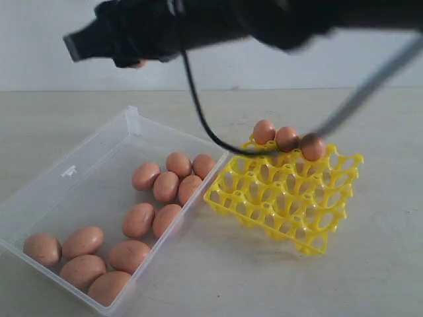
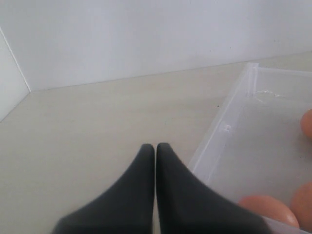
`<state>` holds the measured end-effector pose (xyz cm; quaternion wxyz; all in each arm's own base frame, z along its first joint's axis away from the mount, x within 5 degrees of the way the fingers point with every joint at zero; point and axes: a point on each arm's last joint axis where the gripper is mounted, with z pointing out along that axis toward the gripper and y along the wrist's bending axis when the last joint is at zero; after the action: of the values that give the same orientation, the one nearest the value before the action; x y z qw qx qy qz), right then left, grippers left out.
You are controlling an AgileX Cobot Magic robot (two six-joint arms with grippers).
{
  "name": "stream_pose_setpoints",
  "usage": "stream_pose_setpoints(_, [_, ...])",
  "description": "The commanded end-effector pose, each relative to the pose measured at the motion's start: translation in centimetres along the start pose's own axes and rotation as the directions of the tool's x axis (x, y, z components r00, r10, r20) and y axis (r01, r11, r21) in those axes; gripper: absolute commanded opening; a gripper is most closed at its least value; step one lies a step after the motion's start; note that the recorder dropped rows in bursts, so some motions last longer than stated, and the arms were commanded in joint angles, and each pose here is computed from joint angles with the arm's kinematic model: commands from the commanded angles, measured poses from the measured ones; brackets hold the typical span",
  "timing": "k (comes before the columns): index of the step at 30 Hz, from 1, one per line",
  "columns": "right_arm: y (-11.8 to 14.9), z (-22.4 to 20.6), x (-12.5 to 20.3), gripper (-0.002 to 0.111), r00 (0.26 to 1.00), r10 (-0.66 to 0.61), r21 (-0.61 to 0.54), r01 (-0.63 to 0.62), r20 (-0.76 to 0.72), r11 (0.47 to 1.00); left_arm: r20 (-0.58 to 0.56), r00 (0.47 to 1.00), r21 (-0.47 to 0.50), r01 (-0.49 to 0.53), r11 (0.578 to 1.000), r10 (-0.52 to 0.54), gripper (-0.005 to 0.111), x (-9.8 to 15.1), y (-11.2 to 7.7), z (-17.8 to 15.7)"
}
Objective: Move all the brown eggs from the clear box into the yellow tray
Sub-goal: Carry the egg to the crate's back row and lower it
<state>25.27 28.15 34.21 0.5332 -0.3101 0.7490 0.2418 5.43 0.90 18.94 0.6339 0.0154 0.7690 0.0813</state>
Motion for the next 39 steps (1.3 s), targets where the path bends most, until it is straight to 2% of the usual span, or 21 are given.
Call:
stream_pose_setpoints(1, [-2.1,-6.8,4.3,0.0,0.956,0.031,-0.042,-0.02,0.291,0.999,0.001,1.0,0.005,0.008,1.0,-0.008,0.001,0.1,0.0,0.0])
stream_pose_setpoints(3, [-5.0,-8.8,6.5,0.0,0.945,0.132,0.064,-0.158,0.301,0.985,0.001,1.0,0.005,0.008,1.0,-0.008,0.001,0.1,0.0,0.0])
stream_pose_setpoints(4, [-6.9,-9.9,7.6,0.0,0.933,0.182,0.151,-0.237,0.31,0.96,0.001,1.0,0.005,0.008,1.0,-0.008,0.001,0.1,0.0,0.0])
stream_pose_setpoints(5, [-10.7,-12.0,8.9,0.0,0.885,0.265,0.319,-0.396,0.383,0.861,0.001,1.0,0.005,0.008,1.0,-0.008,0.001,0.1,0.0,0.0])
stream_pose_setpoints(6, [-12.9,-13.2,9.6,0.0,0.84,0.303,0.397,-0.492,0.45,0.774,0.001,1.0,0.005,0.008,1.0,-0.008,0.001,0.1,0.0,0.0])
stream_pose_setpoints(7, [-16.6,-15.4,10.5,0.0,0.751,0.328,0.488,-0.634,0.573,0.6,0.001,1.0,0.005,0.008,1.0,-0.008,0.001,0.1,0.0,0.0])
stream_pose_setpoints(8, [-18.4,-16.5,10.9,0.0,0.722,0.312,0.522,-0.673,0.617,0.524,0.001,1.0,0.005,0.008,1.0,-0.008,0.001,0.1,0.0,0.0])
stream_pose_setpoints(9, [-21.5,-18.1,11.5,0.0,0.736,0.254,0.598,-0.665,0.628,0.448,0.001,1.0,0.005,0.008,1.0,-0.008,0.001,0.1,0.0,0.0])
stream_pose_setpoints(10, [-22.8,-18.3,11.8,0.0,0.789,0.22,0.652,-0.602,0.574,0.461,0.001,1.0,0.005,0.008,1.0,-0.008,0.001,0.1,0.0,0.0])
stream_pose_setpoints(11, [-25.2,-18.1,12.6,0.0,0.864,0.232,0.706,-0.499,0.446,0.502,0.001,1.0,0.005,0.008,1.0,-0.008,0.001,0.1,0.0,0.0])
stream_pose_setpoints(13, [-27.7,-16.6,13.6,0.0,0.901,0.312,0.658,-0.433,0.301,0.616,0.001,1.0,0.005,0.008,1.0,-0.008,0.001,0.1,0.0,0.0])
stream_pose_setpoints(14, [-27.8,-15.2,14.5,0.0,0.893,0.379,0.506,-0.449,0.241,0.737,0.001,1.0,0.005,0.008,1.0,-0.008,0.001,0.1,0.0,0.0])
stream_pose_setpoints(15, [-27.5,-14.4,14.8,0.0,0.886,0.414,0.368,-0.463,0.207,0.807,0.001,1.0,0.005,0.008,1.0,-0.008,0.001,0.1,0.0,0.0])
stream_pose_setpoints(16, [-26.3,-13.0,15.6,0.0,0.903,0.41,0.093,-0.422,0.127,0.902,0.001,1.0,0.005,0.008,1.0,-0.008,0.001,0.1,0.0,0.0])
stream_pose_setpoints(17, [-25.7,-12.3,16.3,0.0,0.907,0.411,-0.031,-0.41,0.087,0.912,0.001,1.0,0.005,0.008,1.0,-0.008,0.001,0.1,0.0,0.0])
stream_pose_setpoints(18, [-25.5,-11.7,17.5,0.0,0.899,0.435,-0.086,-0.43,0.049,0.899,0.001,1.0,0.005,0.008,1.0,-0.008,0.001,0.1,0.0,0.0])
stream_pose_setpoints(21, [-25.7,-10.9,19.8,0.0,0.886,0.461,-0.107,-0.463,-0.036,0.88,0.001,1.0,0.005,0.008,1.0,-0.008,0.001,0.1,0.0,0.0])
stream_pose_setpoints(26, [-26.4,-10.5,21.2,0.0,0.881,0.467,-0.032,-0.47,-0.073,0.882,0.001,1.0,0.005,0.008,1.0,-0.008,0.001,0.1,0.0,0.0])
stream_pose_setpoints(32, [-28.2,-10.5,22.1,0.0,0.907,0.414,0.184,-0.396,-0.072,0.9,0.001,1.0,0.005,0.008,1.0,-0.008,0.001,0.1,0.0,0.0])
stream_pose_setpoints(36, [-28.4,-9.5,22.3,0.0,0.947,0.32,0.196,-0.307,-0.04,0.931,0.001,1.0,0.005,0.008,1.0,-0.008,0.001,0.1,0.0,0.0])
stream_pose_setpoints(39, [-27.9,-8.2,23.4,0.0,0.961,0.267,0.166,-0.252,-0.076,0.953,0.001,1.0,0.005,0.008,1.0,-0.008,0.001,0.1,0.0,0.0])
